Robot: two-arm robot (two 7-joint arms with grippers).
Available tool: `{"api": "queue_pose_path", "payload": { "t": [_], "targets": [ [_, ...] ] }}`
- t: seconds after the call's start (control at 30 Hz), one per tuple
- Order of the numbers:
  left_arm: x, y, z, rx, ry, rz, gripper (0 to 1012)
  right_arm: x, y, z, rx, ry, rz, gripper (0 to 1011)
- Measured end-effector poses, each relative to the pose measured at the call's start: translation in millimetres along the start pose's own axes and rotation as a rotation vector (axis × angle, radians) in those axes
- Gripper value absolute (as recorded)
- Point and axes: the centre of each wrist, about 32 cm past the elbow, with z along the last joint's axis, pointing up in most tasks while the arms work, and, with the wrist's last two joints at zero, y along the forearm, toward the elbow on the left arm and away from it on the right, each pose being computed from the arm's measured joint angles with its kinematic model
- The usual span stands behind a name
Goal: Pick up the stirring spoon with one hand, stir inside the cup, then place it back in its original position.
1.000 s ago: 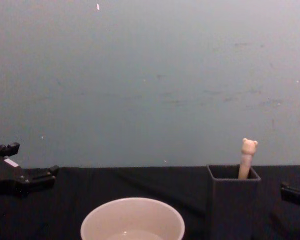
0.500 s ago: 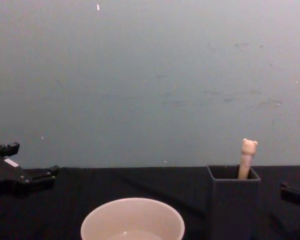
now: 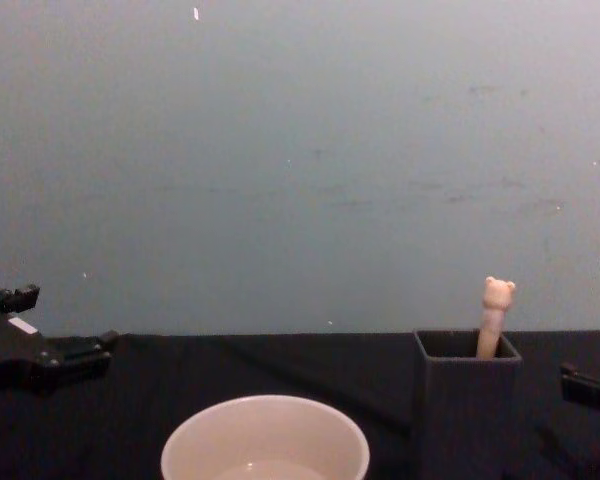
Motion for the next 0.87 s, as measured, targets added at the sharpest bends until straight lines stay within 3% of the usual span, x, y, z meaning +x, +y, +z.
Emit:
{"api": "queue_pose_path", "payload": {
  "t": [0.87],
  "targets": [
    [0.0, 0.0, 0.0, 0.000, 0.000, 0.000, 1001, 0.0, 0.0, 0.0, 0.000, 0.000, 0.000, 1000]
  ]
}}
